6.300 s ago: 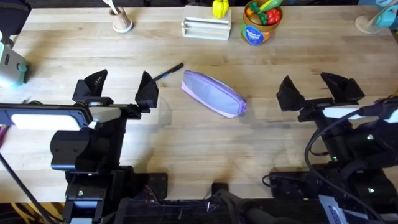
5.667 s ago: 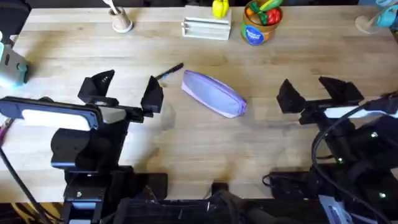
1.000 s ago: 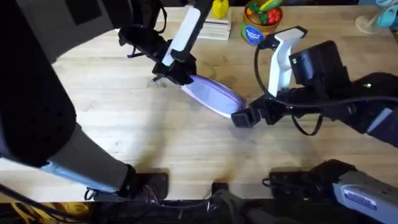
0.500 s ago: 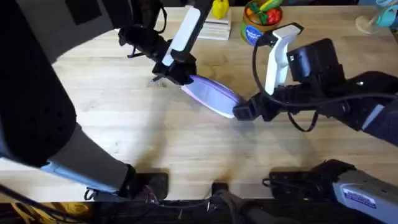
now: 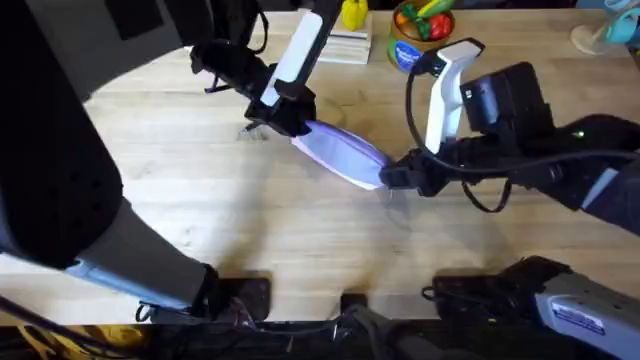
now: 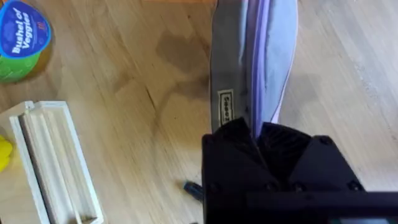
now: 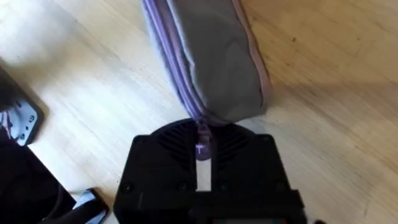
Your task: Unzip the bag, pick up the pens from the table one at a time and place them inside, then zip the bag closed.
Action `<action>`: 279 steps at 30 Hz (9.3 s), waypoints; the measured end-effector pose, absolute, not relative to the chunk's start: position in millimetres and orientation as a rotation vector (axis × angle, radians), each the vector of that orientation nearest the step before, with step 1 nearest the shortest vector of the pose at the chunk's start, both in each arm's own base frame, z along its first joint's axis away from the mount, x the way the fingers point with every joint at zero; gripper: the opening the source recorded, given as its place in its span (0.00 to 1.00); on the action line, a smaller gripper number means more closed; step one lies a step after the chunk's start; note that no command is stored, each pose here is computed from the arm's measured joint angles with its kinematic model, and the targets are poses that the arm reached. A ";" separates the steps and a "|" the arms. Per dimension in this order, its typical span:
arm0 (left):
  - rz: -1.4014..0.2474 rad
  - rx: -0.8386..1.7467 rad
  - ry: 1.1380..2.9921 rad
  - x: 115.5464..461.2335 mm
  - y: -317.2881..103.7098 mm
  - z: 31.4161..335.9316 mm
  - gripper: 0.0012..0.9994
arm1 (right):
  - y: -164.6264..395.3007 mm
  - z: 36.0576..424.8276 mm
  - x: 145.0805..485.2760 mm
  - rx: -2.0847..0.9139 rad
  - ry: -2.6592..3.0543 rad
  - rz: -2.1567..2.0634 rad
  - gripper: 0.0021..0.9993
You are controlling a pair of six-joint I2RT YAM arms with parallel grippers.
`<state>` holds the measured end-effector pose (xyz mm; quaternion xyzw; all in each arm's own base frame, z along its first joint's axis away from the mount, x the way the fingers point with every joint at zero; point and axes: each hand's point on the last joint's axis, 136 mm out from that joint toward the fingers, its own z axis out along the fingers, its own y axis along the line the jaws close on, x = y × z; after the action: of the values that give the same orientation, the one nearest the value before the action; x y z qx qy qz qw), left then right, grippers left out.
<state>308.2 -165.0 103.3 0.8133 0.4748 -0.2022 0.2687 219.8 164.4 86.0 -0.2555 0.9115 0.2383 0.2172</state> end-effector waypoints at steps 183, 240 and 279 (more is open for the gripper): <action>-0.550 2.201 1.263 306.3 -169.7 103.7 0.04 | 139.7 97.7 291.6 0.092 2.587 0.580 0.03; -0.507 2.198 1.282 314.3 -161.7 101.9 0.04 | 309.8 133.9 313.0 -0.268 2.559 0.930 0.03; -0.513 2.202 1.277 312.6 -163.2 101.9 0.99 | 120.0 284.2 301.8 -0.199 2.203 0.427 1.00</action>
<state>312.6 -163.2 101.9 0.8167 0.4737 -0.1904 0.2690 301.8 120.0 284.2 -0.0797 0.8828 0.1713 0.4301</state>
